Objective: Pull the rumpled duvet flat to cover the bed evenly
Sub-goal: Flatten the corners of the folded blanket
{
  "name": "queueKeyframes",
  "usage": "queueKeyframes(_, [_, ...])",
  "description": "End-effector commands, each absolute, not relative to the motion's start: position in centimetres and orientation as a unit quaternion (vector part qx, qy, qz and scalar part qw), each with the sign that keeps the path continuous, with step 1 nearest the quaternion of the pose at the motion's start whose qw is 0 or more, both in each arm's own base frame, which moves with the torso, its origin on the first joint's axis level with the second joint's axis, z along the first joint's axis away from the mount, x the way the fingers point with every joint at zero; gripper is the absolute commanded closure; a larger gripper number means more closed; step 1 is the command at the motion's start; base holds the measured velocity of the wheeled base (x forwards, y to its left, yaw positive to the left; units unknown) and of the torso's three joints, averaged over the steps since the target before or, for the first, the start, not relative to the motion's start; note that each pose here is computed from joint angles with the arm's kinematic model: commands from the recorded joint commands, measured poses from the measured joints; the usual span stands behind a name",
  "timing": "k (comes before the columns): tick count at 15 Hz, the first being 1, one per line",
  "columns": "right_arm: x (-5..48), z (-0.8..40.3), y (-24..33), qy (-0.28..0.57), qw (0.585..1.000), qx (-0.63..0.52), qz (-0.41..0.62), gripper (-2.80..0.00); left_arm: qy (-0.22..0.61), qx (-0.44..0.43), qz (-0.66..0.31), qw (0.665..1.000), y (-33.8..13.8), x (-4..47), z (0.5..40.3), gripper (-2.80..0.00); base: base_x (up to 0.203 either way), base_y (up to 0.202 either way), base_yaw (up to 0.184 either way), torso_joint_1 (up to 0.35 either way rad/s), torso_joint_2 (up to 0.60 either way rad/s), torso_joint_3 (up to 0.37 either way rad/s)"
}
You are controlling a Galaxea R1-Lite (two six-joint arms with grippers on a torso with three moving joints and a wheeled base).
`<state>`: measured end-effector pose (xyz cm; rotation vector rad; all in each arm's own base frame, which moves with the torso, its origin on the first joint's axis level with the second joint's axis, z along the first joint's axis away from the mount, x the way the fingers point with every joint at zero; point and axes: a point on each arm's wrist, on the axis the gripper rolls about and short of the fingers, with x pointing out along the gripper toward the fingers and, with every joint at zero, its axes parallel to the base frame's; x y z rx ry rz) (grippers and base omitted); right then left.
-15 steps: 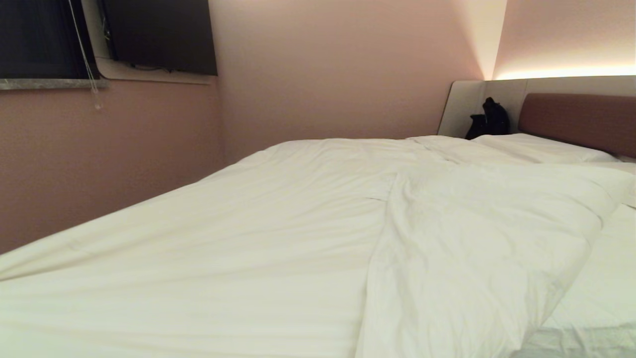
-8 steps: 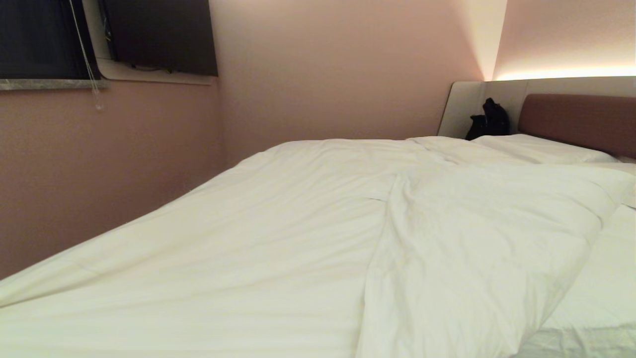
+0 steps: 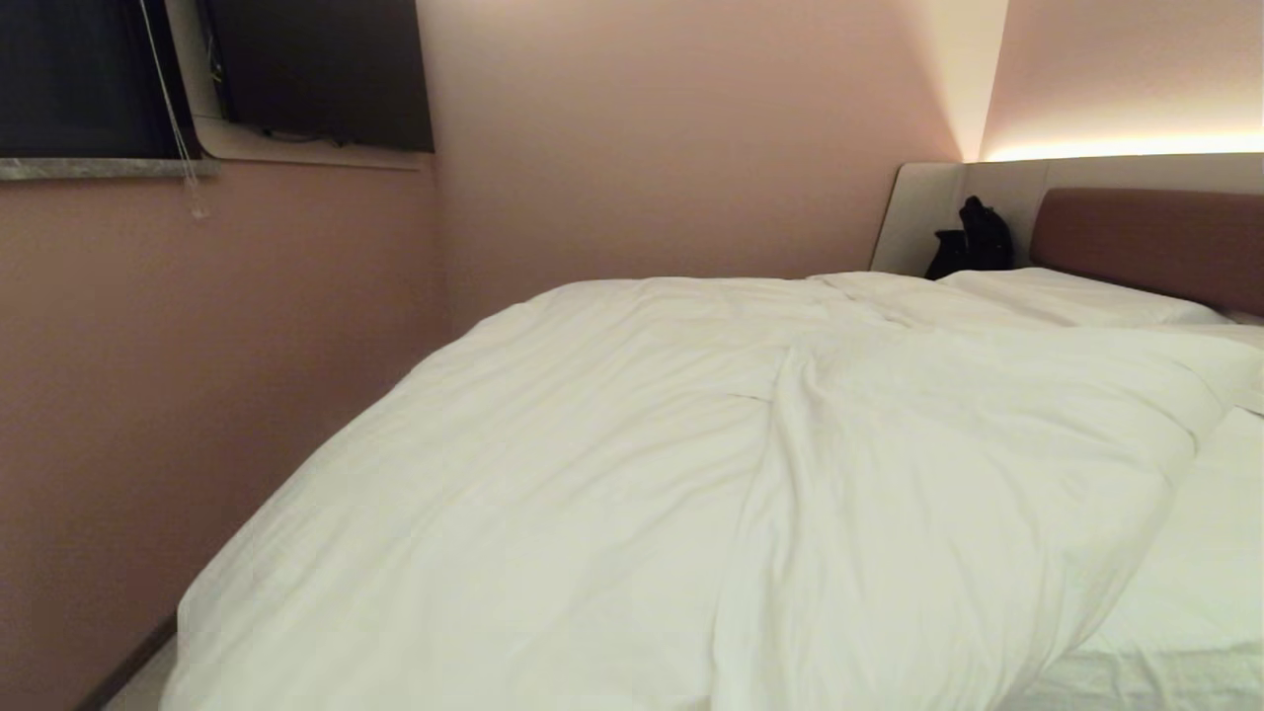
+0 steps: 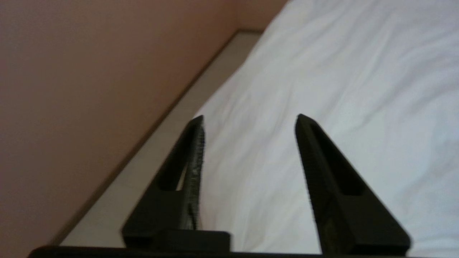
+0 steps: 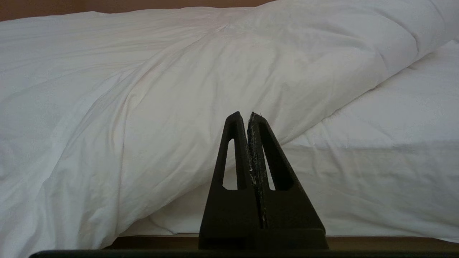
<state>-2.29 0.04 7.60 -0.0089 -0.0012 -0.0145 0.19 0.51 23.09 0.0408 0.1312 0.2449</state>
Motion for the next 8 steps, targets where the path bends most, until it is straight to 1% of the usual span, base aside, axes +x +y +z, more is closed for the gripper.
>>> queueKeyframes(1, [-2.3, 7.6, 0.0, -0.001, 1.000, -0.005, -0.007, 0.00, 0.030, 0.017, 0.123, 0.992, 0.5, -0.7, 24.8, -2.80, 0.000, 0.000, 0.000, 0.000, 0.00, 0.000])
queueKeyframes(2, [-2.3, 7.6, 0.0, -0.001, 1.000, -0.005, -0.007, 0.00, 0.028, 0.013, 0.125, 0.992, 0.5, -0.7, 25.0, -2.80, 0.000, 0.000, 0.000, 0.000, 0.00, 0.000])
queueKeyframes(3, [-2.3, 7.6, 0.0, -0.001, 1.000, -0.005, -0.007, 0.00, 0.022, -0.014, 0.128, 0.991, 0.5, -0.5, 25.6, -2.80, 0.000, 0.000, 0.000, 0.000, 0.00, 0.000])
queueKeyframes(5, [-2.3, 7.6, 0.0, -0.001, 1.000, -0.005, -0.007, 0.00, 0.042, -0.059, 0.131, 0.989, 0.5, 1.0, 25.9, -2.80, 0.000, 0.000, 0.000, 0.000, 0.00, 0.000])
queueKeyframes(8, [-2.3, 7.6, 0.0, -0.001, 1.000, -0.005, -0.007, 0.00, 0.153, -0.130, 0.148, 0.968, 0.7, 7.4, 24.8, -2.80, 0.000, 0.000, 0.000, 0.000, 0.00, 0.000])
